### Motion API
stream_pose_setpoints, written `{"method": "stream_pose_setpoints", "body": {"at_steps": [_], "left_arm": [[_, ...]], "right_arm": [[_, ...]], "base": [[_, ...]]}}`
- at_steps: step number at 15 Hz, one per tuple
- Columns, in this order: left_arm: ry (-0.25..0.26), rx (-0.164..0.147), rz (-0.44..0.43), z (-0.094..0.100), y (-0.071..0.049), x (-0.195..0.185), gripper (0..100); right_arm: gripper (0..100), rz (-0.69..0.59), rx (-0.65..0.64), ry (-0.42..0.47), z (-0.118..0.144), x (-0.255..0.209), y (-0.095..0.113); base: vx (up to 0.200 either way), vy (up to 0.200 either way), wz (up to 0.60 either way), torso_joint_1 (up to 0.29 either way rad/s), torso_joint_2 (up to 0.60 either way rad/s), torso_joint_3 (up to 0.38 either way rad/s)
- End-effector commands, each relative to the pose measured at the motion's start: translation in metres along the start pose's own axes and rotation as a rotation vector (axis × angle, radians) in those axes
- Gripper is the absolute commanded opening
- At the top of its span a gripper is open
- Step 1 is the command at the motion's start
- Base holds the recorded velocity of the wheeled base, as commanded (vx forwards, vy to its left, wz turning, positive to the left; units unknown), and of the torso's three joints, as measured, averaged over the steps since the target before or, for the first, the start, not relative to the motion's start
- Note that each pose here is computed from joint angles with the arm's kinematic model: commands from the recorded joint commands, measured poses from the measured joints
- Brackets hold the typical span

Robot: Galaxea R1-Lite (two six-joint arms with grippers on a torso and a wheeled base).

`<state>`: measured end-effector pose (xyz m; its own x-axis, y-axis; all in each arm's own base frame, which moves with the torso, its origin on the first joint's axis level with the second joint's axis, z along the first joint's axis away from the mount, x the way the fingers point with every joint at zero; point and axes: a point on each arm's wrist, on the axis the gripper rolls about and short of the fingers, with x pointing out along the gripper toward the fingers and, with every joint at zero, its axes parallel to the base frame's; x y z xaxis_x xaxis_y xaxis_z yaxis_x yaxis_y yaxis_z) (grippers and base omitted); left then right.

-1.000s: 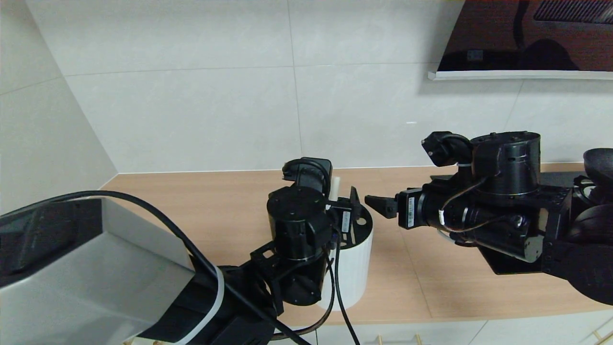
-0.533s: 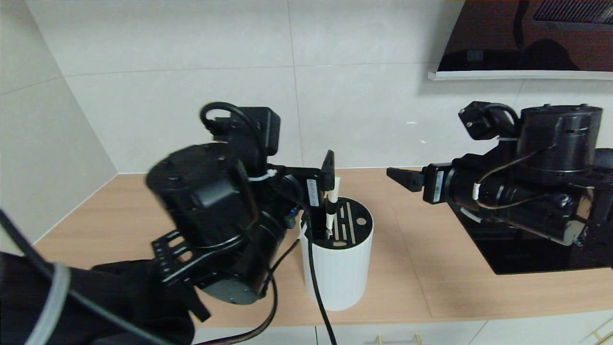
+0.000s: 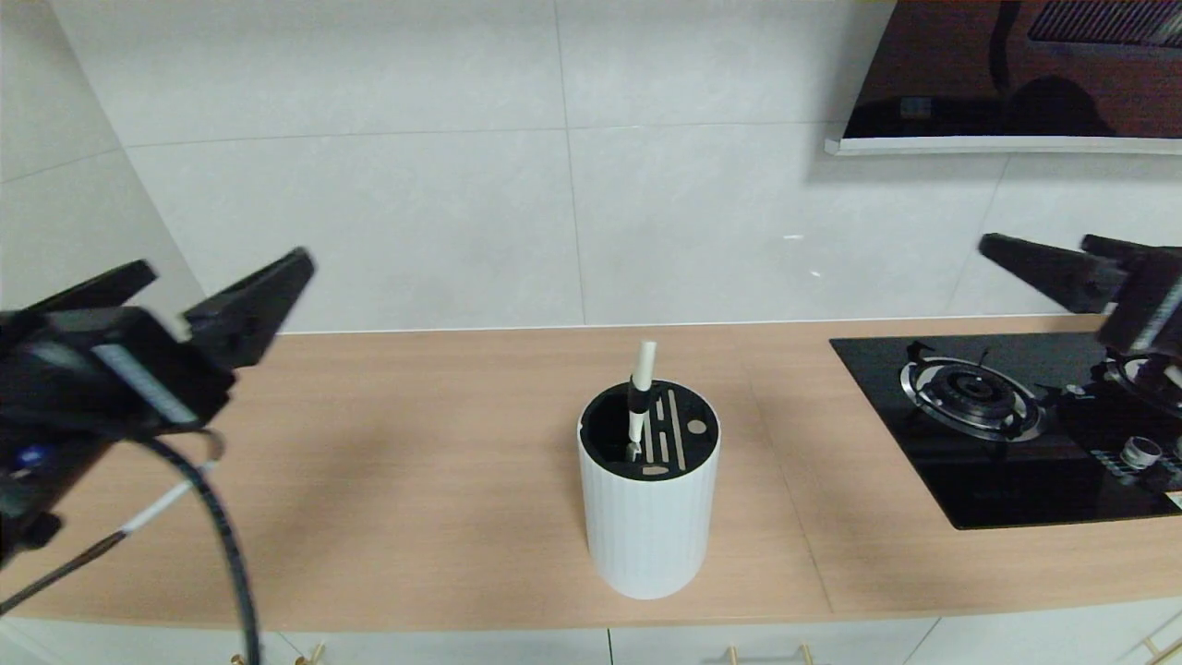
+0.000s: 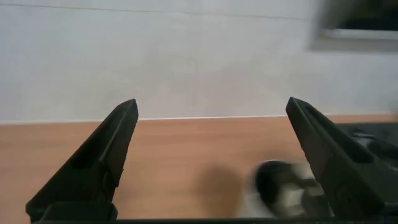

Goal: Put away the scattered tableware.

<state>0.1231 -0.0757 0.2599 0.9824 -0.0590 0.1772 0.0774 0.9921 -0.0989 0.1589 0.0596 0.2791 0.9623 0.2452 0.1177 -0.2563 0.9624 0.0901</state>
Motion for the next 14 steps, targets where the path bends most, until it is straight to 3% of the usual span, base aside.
{"method": "stream_pose_setpoints", "body": {"at_steps": [1,2,3,6,7,9,11,13,14], "left_arm": [[-0.087,0.018,0.155,0.004,0.072,-0.107,100],[-0.078,0.041,0.176,0.000,0.078,-0.126,100],[-0.085,0.091,0.199,-0.005,0.084,-0.156,100],[-0.143,0.180,0.205,-0.019,0.084,-0.203,100],[-0.139,0.182,0.248,-0.021,0.083,-0.202,100],[-0.179,0.154,0.302,-0.017,0.084,-0.203,100],[-0.164,0.170,0.373,-0.025,0.080,-0.202,100],[-0.155,0.197,0.399,-0.050,0.076,-0.210,100],[-0.123,0.186,0.405,-0.059,0.078,-0.205,100]], "right_arm": [[100,-0.133,-0.013,-0.171,0.001,-0.109,-0.023],[100,-0.159,-0.018,-0.183,-0.002,-0.129,-0.024],[100,-0.177,-0.021,-0.197,-0.007,-0.164,-0.023],[100,-0.184,-0.057,-0.183,-0.034,-0.226,-0.021],[100,-0.190,-0.058,-0.184,-0.044,-0.240,-0.021],[100,-0.244,-0.049,-0.166,-0.053,-0.247,-0.020],[100,-0.361,-0.046,-0.137,-0.063,-0.242,-0.022],[100,-0.442,-0.063,-0.117,-0.080,-0.241,-0.018],[100,-0.403,-0.074,-0.105,-0.093,-0.241,-0.017]], "base": [[0.000,0.000,0.00,0.000,0.00,0.000],[0.000,0.000,0.00,0.000,0.00,0.000],[0.000,0.000,0.00,0.000,0.00,0.000],[0.000,0.000,0.00,0.000,0.00,0.000],[0.000,0.000,0.00,0.000,0.00,0.000],[0.000,0.000,0.00,0.000,0.00,0.000],[0.000,0.000,0.00,0.000,0.00,0.000],[0.000,0.000,0.00,0.000,0.00,0.000],[0.000,0.000,0.00,0.000,0.00,0.000]]}}
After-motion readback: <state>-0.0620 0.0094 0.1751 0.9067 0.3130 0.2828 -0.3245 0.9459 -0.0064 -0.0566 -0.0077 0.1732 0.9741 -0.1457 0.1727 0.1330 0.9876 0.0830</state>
